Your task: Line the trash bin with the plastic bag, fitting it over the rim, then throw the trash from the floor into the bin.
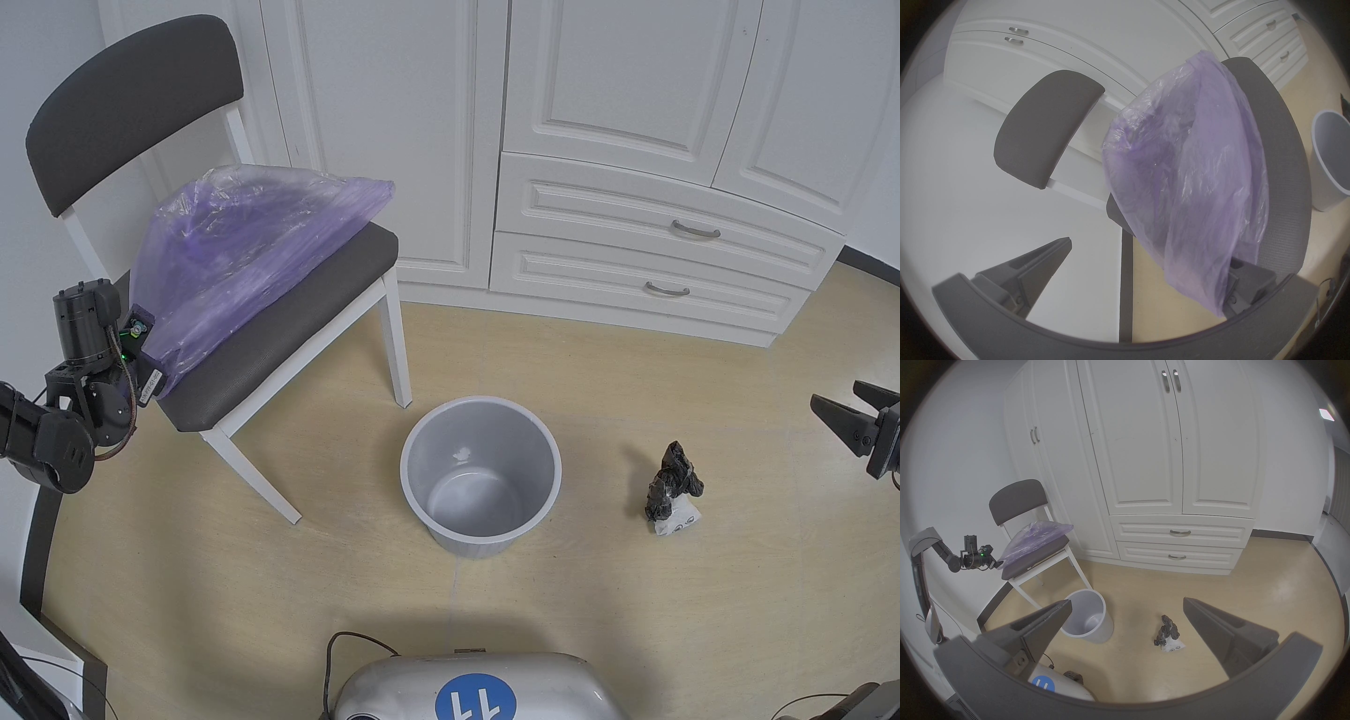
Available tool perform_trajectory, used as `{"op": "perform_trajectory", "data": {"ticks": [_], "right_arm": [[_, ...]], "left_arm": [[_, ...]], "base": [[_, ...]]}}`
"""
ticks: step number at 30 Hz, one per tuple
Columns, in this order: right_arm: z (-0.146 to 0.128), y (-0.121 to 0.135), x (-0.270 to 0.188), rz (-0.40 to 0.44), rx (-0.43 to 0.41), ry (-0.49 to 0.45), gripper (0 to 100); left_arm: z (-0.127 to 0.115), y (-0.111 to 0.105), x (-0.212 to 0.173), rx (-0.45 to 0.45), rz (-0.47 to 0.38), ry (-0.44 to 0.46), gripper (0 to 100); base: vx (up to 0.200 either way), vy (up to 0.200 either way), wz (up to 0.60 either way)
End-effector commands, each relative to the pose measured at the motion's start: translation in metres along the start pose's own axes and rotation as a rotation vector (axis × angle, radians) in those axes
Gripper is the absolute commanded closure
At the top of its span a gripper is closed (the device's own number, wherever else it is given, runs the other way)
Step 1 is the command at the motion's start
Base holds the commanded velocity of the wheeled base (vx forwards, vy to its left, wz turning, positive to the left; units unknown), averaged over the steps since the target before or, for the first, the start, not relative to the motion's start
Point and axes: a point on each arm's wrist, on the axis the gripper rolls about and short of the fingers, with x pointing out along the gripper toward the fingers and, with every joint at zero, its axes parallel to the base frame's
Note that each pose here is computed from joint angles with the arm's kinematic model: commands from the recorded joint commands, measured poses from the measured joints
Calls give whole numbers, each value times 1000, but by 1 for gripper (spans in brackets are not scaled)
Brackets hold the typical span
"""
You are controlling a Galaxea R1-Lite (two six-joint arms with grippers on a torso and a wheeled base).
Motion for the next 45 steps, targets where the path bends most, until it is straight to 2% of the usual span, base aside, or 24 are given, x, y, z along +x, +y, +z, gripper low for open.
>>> {"op": "perform_trajectory", "data": {"ticks": [1, 12, 13, 19, 27, 32, 33, 34, 39, 42, 45], "right_arm": [[1, 0, -1, 5, 0, -6, 0], [1, -2, -2, -3, 0, -11, 0], [1, -2, -2, -3, 0, -11, 0], [4, 0, -7, 5, -10, -40, 0], [6, 3, -14, 51, -20, -66, 0], [6, 3, -15, 49, -22, -66, 0], [6, 3, -15, 49, -22, -66, 0], [8, 3, -16, 46, -24, -75, 0], [8, 3, -16, 45, -22, -74, 0], [7, 3, -16, 43, -22, -72, 0], [6, 5, -19, 48, -24, -72, 0]], "left_arm": [[0, -1, 6, -5, -3, -12, 0], [5, 0, 13, -11, 12, -33, 0], [5, 0, 13, -11, 12, -33, 100], [6, 3, 10, -29, 21, -54, 100], [8, 7, 4, -108, -7, -149, 100], [11, 7, -14, -237, -92, -213, 100], [11, 7, -14, -237, -92, -213, 100], [16, 7, -24, -297, -118, -237, 100], [29, 8, -58, -487, -205, -316, 100], [24, 8, -73, -550, -246, -320, 100], [15, -4, -79, -643, -351, -304, 100]], "base": [[0, 0, 0], [0, 0, 0], [0, 0, 0], [0, 0, 0], [0, 0, 0], [0, 0, 0], [0, 0, 0], [0, 0, 0], [0, 0, 0], [0, 0, 0], [0, 0, 0]]}}
